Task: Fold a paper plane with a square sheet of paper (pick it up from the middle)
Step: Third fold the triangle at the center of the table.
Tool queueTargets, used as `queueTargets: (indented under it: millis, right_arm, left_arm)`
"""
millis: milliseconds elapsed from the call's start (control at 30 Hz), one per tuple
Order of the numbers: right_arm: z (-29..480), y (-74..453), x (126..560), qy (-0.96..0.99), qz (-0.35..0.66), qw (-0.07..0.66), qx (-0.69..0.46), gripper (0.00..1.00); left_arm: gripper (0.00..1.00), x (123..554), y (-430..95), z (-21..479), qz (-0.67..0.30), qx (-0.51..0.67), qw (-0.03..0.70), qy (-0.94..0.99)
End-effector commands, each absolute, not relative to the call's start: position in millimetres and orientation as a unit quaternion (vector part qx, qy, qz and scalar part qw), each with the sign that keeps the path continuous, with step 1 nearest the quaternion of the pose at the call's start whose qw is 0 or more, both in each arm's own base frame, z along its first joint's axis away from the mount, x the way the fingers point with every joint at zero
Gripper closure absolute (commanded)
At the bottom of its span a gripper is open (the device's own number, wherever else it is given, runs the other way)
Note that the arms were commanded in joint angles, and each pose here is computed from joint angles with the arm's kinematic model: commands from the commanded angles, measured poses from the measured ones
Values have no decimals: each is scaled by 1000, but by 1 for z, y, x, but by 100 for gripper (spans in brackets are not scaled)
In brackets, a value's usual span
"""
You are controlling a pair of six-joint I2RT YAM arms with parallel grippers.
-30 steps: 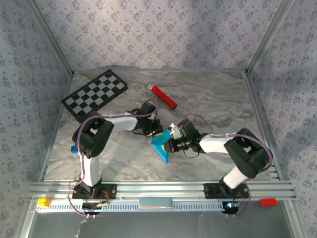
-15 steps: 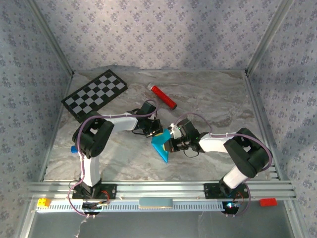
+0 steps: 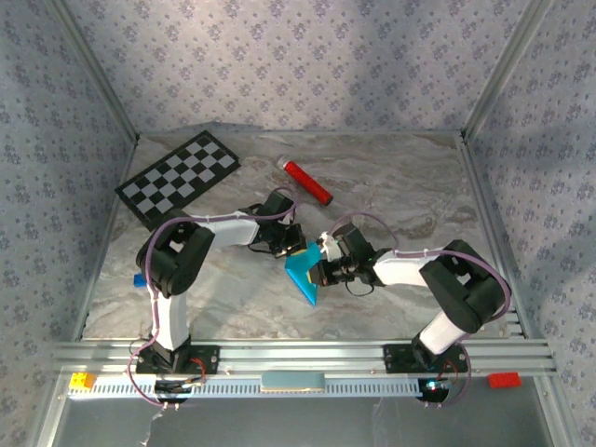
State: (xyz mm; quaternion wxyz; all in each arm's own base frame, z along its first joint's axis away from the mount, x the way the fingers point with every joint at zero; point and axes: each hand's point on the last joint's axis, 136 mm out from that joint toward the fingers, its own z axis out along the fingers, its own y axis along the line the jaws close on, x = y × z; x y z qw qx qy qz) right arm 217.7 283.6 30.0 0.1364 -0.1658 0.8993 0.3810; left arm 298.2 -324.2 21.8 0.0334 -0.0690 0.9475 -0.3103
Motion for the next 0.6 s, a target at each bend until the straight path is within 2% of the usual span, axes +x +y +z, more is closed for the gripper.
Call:
queueTargets:
  millis: [0, 567]
  right_arm:
    - [26, 282, 222, 904, 369, 134, -169, 97]
    - [20, 281, 222, 909, 360, 128, -168, 97]
  left_arm:
    - [90, 292, -320, 13, -287, -73, 19, 955]
    - [90, 292, -321, 13, -288, -72, 18, 955]
